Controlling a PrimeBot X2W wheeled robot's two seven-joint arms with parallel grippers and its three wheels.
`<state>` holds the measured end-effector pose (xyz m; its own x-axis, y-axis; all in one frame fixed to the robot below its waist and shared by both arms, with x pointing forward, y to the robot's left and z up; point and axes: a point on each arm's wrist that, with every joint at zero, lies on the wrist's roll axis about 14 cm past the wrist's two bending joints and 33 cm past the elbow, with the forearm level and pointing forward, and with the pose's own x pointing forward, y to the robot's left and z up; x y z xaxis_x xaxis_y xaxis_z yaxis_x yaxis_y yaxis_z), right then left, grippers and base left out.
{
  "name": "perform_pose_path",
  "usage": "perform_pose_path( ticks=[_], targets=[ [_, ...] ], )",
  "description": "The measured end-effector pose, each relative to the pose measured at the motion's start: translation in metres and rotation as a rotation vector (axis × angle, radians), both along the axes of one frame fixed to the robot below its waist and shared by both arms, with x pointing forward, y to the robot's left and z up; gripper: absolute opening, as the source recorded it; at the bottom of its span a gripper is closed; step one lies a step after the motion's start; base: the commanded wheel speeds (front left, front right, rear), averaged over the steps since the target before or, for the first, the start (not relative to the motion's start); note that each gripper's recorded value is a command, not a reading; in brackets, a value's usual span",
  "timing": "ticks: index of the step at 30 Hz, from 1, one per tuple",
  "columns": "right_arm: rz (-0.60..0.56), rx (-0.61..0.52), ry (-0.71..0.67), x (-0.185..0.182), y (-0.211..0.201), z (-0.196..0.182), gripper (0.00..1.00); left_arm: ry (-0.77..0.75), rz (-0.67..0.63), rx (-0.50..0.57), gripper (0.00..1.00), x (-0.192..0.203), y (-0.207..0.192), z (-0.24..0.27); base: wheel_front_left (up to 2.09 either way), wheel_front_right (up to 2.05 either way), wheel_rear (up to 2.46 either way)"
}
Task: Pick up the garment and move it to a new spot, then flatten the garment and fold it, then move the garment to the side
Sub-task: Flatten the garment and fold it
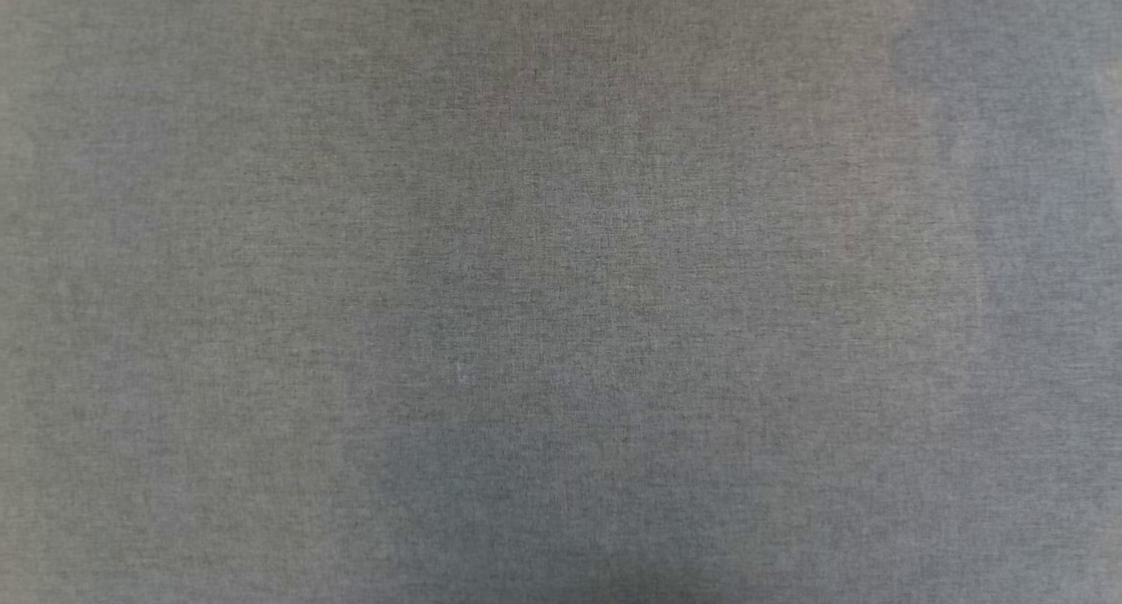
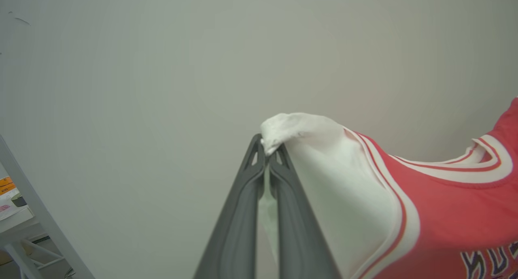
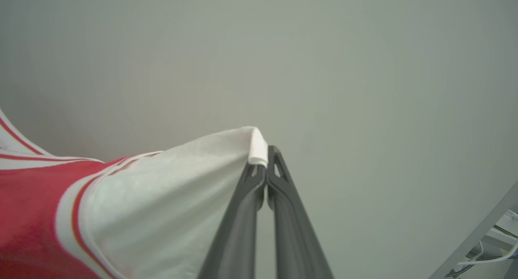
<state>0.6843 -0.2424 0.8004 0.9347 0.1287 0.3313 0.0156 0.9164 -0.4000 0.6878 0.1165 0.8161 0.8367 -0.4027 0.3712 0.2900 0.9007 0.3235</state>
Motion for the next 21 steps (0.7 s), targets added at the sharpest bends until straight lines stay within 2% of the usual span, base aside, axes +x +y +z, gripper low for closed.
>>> perform_pose_path(
  ticks=[7, 11, 13, 15, 21],
  targets=[
    [0.013, 0.004, 0.068, 0.022, 0.005, -0.04, 0.0, 0.046, 0.011, -0.004, 0.0, 0.019, 0.005, -0.032, 0.0, 0.0, 0.0],
    [0.043, 0.027, 0.113, 0.026, 0.013, -0.069, 0.0, 0.113, 0.022, -0.015, 0.0, 0.025, 0.011, -0.067, 0.0, 0.0, 0.0],
    [0.06, 0.046, 0.151, 0.025, 0.017, -0.091, 0.0, 0.154, 0.031, -0.018, 0.0, 0.024, 0.016, -0.091, 0.0, 0.0, 0.0],
    [0.072, 0.057, 0.187, 0.021, 0.019, -0.111, 0.0, 0.182, 0.027, -0.087, 0.0, 0.021, 0.023, -0.103, 0.0, 0.0, 0.0],
    [0.117, 0.103, 0.287, -0.005, 0.028, -0.166, 0.0, 0.277, 0.048, -0.062, 0.0, -0.002, 0.038, -0.163, 0.0, 0.0, 0.0]
  ],
)
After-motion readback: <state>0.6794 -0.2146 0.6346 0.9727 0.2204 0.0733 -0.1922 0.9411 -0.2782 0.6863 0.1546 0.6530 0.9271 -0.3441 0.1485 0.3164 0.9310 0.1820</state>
